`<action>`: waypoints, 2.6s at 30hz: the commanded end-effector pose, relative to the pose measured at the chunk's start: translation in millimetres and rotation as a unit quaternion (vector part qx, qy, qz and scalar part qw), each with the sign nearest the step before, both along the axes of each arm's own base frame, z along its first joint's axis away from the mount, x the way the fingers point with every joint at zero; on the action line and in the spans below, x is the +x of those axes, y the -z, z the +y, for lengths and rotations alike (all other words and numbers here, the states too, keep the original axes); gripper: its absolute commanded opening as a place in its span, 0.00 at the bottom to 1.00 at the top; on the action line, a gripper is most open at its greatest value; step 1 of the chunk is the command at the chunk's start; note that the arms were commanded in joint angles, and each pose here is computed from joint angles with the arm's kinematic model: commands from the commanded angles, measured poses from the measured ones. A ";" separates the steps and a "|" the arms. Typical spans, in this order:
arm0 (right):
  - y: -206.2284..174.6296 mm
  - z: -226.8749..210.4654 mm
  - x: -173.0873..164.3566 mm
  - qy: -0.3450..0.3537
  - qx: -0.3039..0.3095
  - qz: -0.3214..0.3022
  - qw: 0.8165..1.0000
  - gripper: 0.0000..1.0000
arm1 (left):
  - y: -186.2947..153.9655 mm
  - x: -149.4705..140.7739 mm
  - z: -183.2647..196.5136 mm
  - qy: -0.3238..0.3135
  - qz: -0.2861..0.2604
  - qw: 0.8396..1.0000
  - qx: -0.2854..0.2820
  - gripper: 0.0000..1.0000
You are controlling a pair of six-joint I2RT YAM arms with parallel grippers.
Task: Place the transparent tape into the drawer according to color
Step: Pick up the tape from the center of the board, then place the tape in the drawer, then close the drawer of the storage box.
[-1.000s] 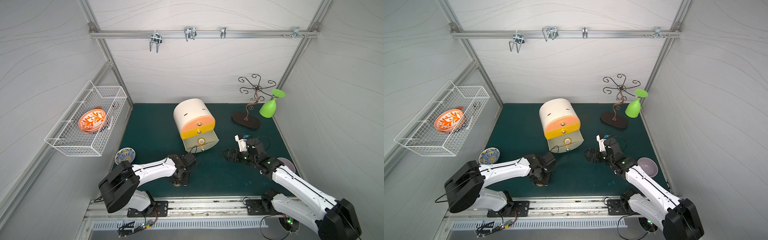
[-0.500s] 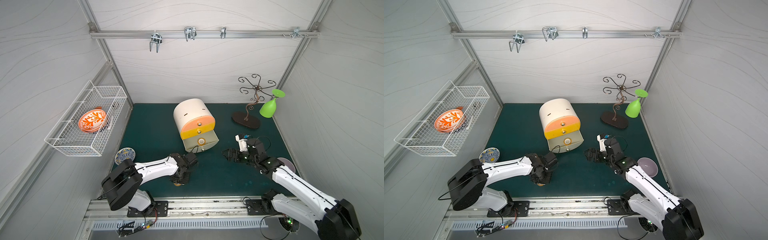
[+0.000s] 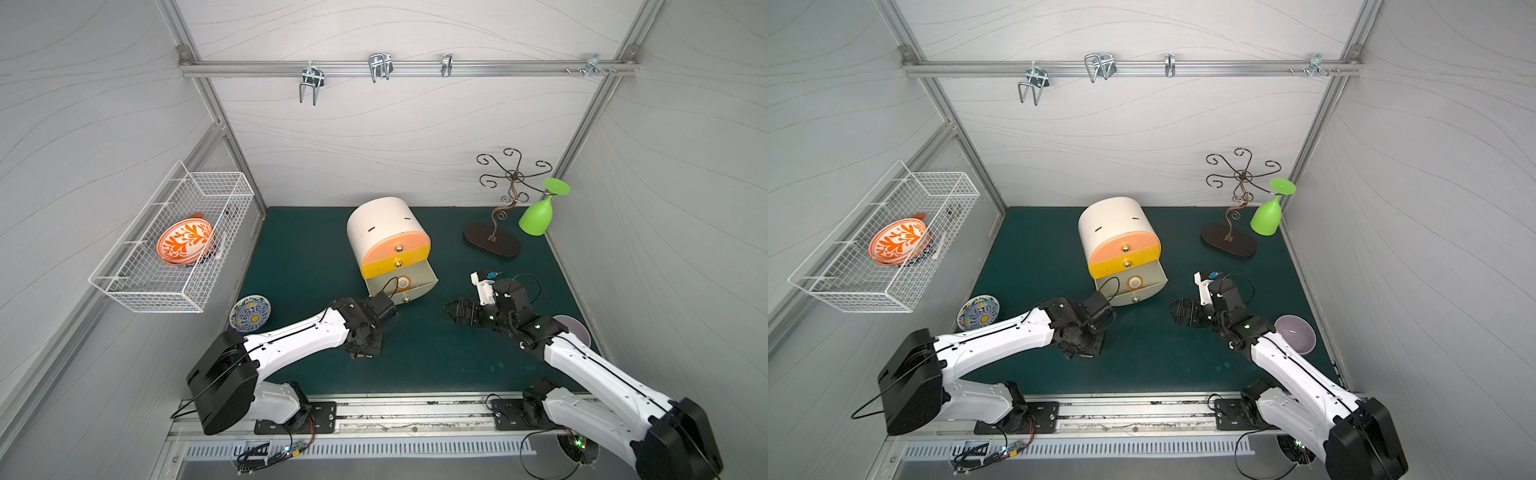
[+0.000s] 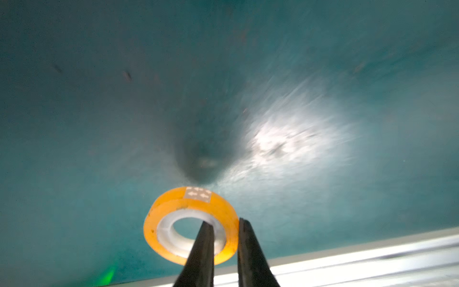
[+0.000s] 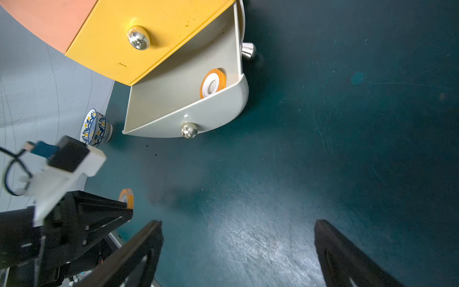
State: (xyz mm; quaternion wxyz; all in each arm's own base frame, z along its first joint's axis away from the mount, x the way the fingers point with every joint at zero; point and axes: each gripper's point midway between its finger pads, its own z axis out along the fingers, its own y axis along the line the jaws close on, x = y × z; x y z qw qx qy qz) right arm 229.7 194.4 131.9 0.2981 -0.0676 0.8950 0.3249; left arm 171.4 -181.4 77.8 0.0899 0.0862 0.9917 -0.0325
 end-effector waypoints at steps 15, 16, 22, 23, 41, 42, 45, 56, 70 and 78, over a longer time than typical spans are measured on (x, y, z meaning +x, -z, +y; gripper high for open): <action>-4.7 -3.6 -2.2 0.005 0.007 -0.009 1.000 0.99 | -87.1 90.5 -61.4 0.091 -0.165 0.982 -0.035 0.00; -4.1 -4.2 -2.2 0.006 0.006 -0.008 1.000 0.99 | -89.8 96.5 -64.2 0.092 -0.176 0.980 -0.036 0.00; -4.6 -4.6 -2.7 0.006 0.006 -0.009 1.000 0.99 | -96.6 126.8 -77.1 0.094 -0.217 0.971 -0.038 0.00; -4.9 -4.7 -3.0 0.006 0.006 -0.009 1.000 0.99 | -95.1 130.7 -78.5 0.095 -0.222 0.970 -0.036 0.00; -5.8 -3.9 -1.9 0.007 0.009 -0.007 1.000 0.99 | -56.5 161.9 -79.0 0.073 -0.228 0.971 -0.023 0.17; -5.3 -3.4 -1.9 0.005 0.008 -0.007 1.000 0.99 | -55.6 161.2 -77.5 0.072 -0.227 0.971 -0.022 0.27; -4.0 -2.6 -1.5 0.004 0.008 -0.006 1.000 0.99 | -58.9 159.1 -75.6 0.069 -0.229 0.971 -0.024 0.47; 0.2 17.9 -3.2 -0.039 -0.014 -0.022 0.999 0.99 | -106.8 141.7 -68.9 0.069 -0.254 0.962 -0.074 0.76; 5.6 51.0 -6.5 -0.086 -0.040 -0.054 0.994 0.99 | -194.9 130.3 -50.9 0.047 -0.289 0.938 -0.184 1.00; 8.3 70.3 -4.7 -0.104 -0.055 -0.094 0.989 0.99 | -235.3 158.9 -32.7 0.011 -0.293 0.928 -0.229 1.00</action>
